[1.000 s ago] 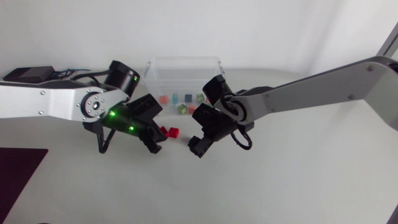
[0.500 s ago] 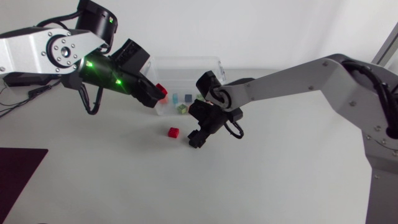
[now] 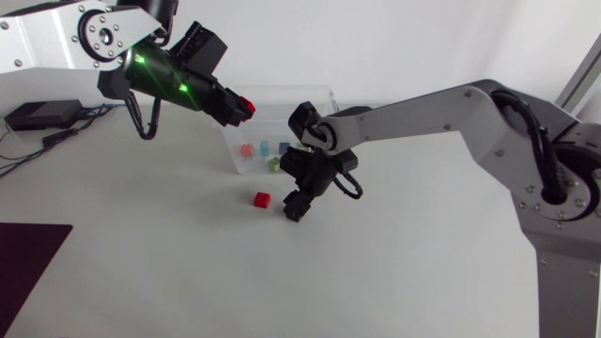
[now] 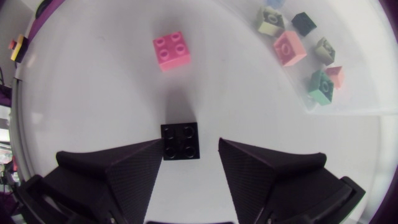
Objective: Place the duplo bricks in the container
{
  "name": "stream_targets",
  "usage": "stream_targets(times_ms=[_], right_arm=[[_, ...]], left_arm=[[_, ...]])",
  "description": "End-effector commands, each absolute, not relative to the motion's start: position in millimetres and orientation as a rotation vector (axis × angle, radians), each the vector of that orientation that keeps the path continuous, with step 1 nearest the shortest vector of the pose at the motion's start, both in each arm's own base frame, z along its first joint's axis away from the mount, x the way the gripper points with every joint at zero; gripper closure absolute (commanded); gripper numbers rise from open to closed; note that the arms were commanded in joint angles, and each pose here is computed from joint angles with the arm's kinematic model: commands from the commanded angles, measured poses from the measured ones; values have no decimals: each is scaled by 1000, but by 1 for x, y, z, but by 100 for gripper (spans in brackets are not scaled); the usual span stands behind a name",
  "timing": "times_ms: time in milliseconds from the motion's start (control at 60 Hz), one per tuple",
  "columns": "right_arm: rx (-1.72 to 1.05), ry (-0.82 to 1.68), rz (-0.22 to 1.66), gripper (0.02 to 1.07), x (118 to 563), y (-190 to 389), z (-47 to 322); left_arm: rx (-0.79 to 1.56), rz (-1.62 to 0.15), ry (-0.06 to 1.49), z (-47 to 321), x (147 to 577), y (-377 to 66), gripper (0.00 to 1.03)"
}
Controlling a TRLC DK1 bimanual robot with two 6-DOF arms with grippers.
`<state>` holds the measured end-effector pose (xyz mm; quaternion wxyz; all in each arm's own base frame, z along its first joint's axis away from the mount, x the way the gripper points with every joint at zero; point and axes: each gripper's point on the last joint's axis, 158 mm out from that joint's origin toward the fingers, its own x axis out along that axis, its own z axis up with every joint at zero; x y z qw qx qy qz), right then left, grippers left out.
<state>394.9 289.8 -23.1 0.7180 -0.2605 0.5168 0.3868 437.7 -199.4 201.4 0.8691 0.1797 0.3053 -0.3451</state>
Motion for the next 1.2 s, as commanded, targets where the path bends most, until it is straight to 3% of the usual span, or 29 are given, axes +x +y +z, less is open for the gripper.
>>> stream_targets(times_ms=[0,50,100,133,367,633,767,800,867,1183], right_arm=[[-612,1193,879,42,386,289,-41],[-613,1205,883,36,384,288,-39],[-613,1209,889,17,383,289,-37],[-618,1215,893,11,382,288,-37],[-633,1223,906,9,381,295,-37],[-657,1283,926,23,378,301,-40],[-673,1292,940,45,373,306,-46],[-673,1297,940,58,373,306,-50],[-668,1283,937,74,375,308,-54],[-595,1183,914,76,372,289,-8]], left_arm=[[349,-708,648,203,448,-197,78],[344,-704,651,202,449,-196,78],[342,-701,652,202,450,-194,78],[342,-703,651,202,450,-195,78],[335,-688,645,206,464,-189,78],[320,-679,656,201,478,-187,78],[313,-671,653,202,483,-184,78],[307,-665,657,201,486,-183,78],[301,-659,657,201,490,-181,78],[223,-622,640,203,517,-185,78]])
